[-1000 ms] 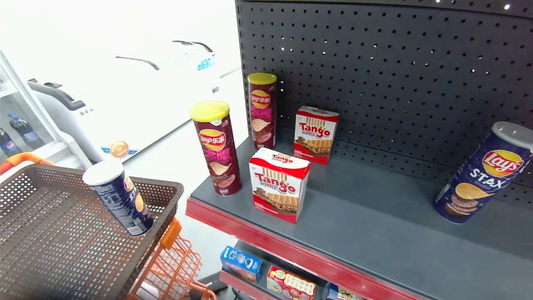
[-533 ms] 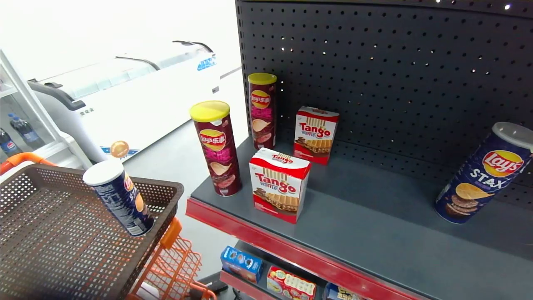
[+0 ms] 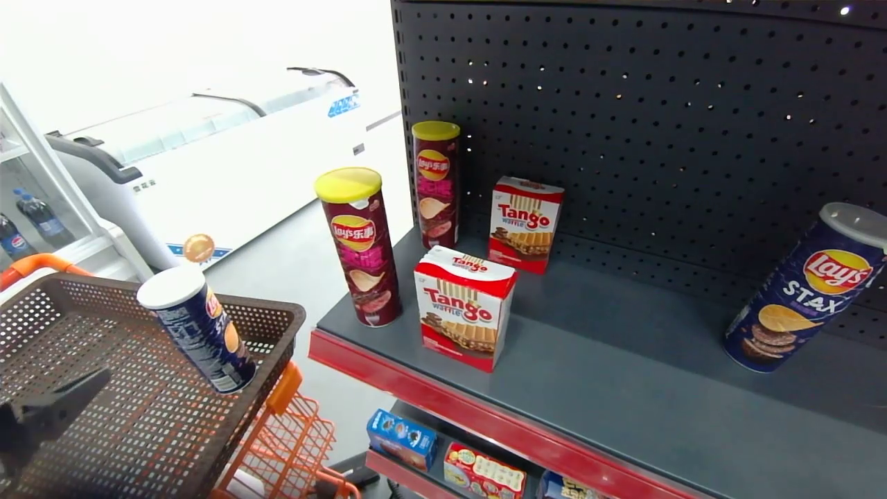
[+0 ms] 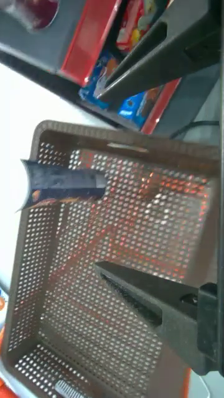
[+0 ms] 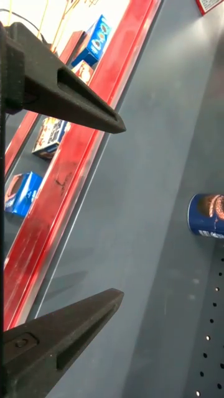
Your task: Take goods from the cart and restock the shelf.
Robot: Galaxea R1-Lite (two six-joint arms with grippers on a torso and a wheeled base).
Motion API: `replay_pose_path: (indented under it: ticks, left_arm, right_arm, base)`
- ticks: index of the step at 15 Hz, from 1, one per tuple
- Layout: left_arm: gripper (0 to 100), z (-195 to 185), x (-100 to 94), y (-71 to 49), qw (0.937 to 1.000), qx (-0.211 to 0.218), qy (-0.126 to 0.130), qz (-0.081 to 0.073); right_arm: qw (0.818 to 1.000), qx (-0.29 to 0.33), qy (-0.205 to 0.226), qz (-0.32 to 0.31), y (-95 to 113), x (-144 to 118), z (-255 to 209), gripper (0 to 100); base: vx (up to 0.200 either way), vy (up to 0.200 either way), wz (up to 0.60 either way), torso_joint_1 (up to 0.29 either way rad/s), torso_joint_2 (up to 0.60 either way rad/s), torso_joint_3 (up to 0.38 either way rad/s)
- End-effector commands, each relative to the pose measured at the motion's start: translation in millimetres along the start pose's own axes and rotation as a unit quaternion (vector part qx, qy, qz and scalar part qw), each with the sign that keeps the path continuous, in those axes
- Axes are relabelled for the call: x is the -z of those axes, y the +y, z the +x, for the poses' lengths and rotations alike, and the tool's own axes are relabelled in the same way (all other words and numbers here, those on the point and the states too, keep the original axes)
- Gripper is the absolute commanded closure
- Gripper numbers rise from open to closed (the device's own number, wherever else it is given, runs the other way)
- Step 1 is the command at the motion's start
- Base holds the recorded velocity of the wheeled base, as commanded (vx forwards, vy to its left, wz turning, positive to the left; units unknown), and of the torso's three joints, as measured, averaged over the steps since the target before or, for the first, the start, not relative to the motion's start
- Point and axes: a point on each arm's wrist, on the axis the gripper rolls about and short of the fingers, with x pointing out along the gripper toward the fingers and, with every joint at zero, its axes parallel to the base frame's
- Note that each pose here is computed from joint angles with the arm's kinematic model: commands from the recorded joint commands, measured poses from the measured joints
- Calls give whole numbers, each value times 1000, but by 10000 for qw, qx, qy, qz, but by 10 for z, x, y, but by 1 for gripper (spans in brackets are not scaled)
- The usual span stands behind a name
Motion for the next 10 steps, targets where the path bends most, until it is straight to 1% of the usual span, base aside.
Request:
replay_pose_path:
  ticks: [1,2,3,4,5,6,8,9,10]
  left_arm:
    - [0,701,199,96,9981,-22,609,43]
    - [0,891,272,84,9982,-225,546,106]
    - [0,996,295,33,9986,-210,470,139]
    - [0,1083,312,21,9986,-287,407,163]
    - [0,1158,334,25,9984,-382,375,154]
    - [0,1239,364,19,9987,-397,319,86]
    - [0,1320,427,-42,9992,-268,295,74]
    - [0,1380,466,-71,9995,-213,229,37]
    - [0,1395,478,-71,9995,-214,222,37]
  right_arm:
    - [10000,-1,6,-4,0,0,1,0]
    - [10000,-1,6,-4,0,0,1,0]
    - [10000,-1,6,-4,0,0,1,0]
    - [10000,-1,6,-4,0,0,1,0]
    - [10000,-1,-1,-4,0,-5,0,0]
    - [10000,-1,6,-4,0,0,1,0]
    - [10000,-1,6,-4,0,0,1,0]
    - [10000,-1,6,-4,0,0,1,0]
    - [10000,-1,6,-4,0,0,1,0]
  base:
    - [0,0,0,0,0,0]
    - [0,0,0,0,0,0]
    - [0,0,0,0,0,0]
    - [0,0,0,0,0,0]
    - [0,0,0,0,0,0]
    - [0,0,0,0,0,0]
    - [0,0,0,0,0,0]
    - [0,0,0,0,0,0]
    - [0,0,0,0,0,0]
